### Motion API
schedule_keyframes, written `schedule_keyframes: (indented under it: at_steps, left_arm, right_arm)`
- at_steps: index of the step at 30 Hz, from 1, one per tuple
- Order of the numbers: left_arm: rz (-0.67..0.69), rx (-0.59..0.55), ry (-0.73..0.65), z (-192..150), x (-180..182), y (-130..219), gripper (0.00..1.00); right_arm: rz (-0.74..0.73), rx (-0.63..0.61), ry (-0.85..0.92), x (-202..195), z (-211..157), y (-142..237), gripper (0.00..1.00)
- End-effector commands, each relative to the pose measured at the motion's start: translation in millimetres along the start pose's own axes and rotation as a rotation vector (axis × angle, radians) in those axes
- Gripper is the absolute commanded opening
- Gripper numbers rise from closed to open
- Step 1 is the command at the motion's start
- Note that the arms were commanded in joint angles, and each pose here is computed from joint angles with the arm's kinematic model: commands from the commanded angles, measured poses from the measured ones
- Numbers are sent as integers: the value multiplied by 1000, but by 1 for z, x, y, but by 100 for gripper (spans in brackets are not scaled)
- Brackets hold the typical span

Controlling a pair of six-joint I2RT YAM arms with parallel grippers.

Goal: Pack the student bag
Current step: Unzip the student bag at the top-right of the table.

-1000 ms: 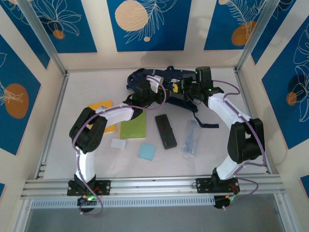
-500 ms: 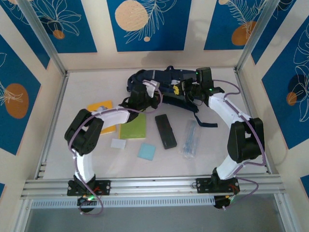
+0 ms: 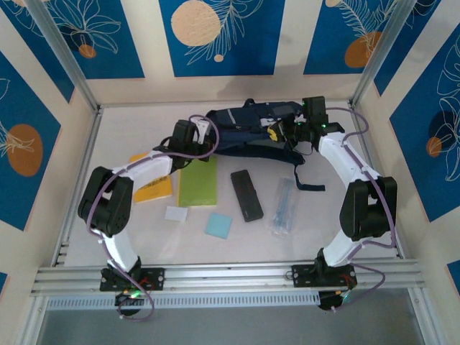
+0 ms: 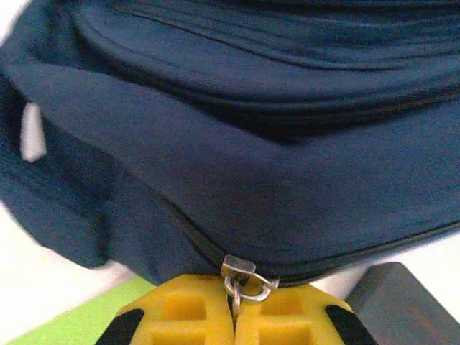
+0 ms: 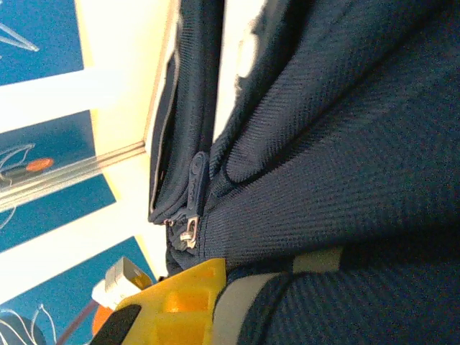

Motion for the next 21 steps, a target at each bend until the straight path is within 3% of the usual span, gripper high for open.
schedule_keyframes:
  at_steps: [1,8,10,12,14,18,21]
  left_arm:
    - [87,122,-11,-15,26,6,0]
    - [-221,93,-57,0,-61,27,0]
    - [-275,74,-64,7,-86,31,0]
    - [-324,56,-58,15,-108,30,0]
    - [-342,46,-35,23,-120,24,0]
    - [-391,20,26,42,-141,8,0]
    - [-393,3,41,52,-153,0,0]
  right_arm:
    - [43,-49,244,24,30,17,0]
    - [-45,-42,245,10,67,3,2]
    - [-42,-20,225,10,64,3,16]
    - [-55,6,202,5,55,6,51]
    - [-66,30,182,-2,44,12,70]
    - [-95,55,125,-32,17,26,93]
    - [-47,86,75,-47,-7,29,100]
Point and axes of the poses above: each hand's point on the last joint's axis, 136 mm out from that joint toward the fingers, its own y axis back along the fingers, its own x axis along the line the jaws close on, z = x × y, the point moved 2 cm from there along y, back along the fingers, and after that the axes turned 5 degrees about -y, right-handed, at the moved point
